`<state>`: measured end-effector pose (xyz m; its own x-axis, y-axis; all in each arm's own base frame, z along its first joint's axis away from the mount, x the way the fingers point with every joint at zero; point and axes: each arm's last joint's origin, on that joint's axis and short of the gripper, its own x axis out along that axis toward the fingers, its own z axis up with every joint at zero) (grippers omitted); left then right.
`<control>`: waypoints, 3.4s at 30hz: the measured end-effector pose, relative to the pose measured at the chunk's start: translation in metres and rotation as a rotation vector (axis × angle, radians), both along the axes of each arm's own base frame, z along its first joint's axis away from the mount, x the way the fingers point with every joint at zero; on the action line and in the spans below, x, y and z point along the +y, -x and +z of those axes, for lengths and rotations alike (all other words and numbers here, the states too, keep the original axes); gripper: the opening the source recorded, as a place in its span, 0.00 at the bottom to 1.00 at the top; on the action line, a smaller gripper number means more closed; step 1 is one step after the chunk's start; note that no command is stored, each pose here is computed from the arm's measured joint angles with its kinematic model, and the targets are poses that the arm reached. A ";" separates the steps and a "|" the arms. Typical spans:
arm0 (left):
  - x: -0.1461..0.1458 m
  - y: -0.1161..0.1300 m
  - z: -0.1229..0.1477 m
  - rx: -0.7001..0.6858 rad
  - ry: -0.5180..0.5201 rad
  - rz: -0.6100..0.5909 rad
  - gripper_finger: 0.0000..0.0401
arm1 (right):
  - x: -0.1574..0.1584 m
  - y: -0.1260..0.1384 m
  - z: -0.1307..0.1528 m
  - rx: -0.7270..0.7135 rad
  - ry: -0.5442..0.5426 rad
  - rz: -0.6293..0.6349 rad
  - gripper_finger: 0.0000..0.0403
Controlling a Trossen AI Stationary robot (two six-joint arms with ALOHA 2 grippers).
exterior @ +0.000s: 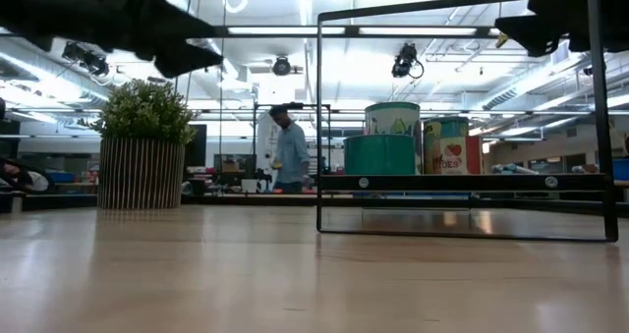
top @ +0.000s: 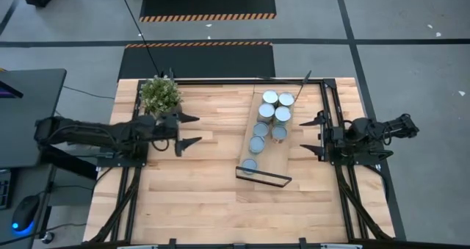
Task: Pick and place cans onto a shelf
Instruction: Return to Home Position
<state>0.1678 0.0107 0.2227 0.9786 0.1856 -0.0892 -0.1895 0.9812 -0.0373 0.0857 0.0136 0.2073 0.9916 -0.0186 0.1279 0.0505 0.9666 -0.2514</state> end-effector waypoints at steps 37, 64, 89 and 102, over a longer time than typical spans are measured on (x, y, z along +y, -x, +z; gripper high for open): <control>-0.006 0.072 -0.041 -0.265 0.035 -0.092 0.94 | -0.004 -0.002 -0.003 -0.051 -0.208 -0.094 0.87; -0.006 0.072 -0.042 -0.260 0.057 -0.092 0.94 | -0.004 -0.002 -0.003 -0.044 -0.136 -0.104 0.87; -0.005 0.071 -0.043 -0.247 0.057 -0.091 0.94 | -0.004 -0.002 -0.003 -0.045 -0.137 -0.104 0.87; -0.005 0.071 -0.043 -0.246 0.057 -0.091 0.94 | -0.004 -0.002 -0.003 -0.045 -0.137 -0.104 0.87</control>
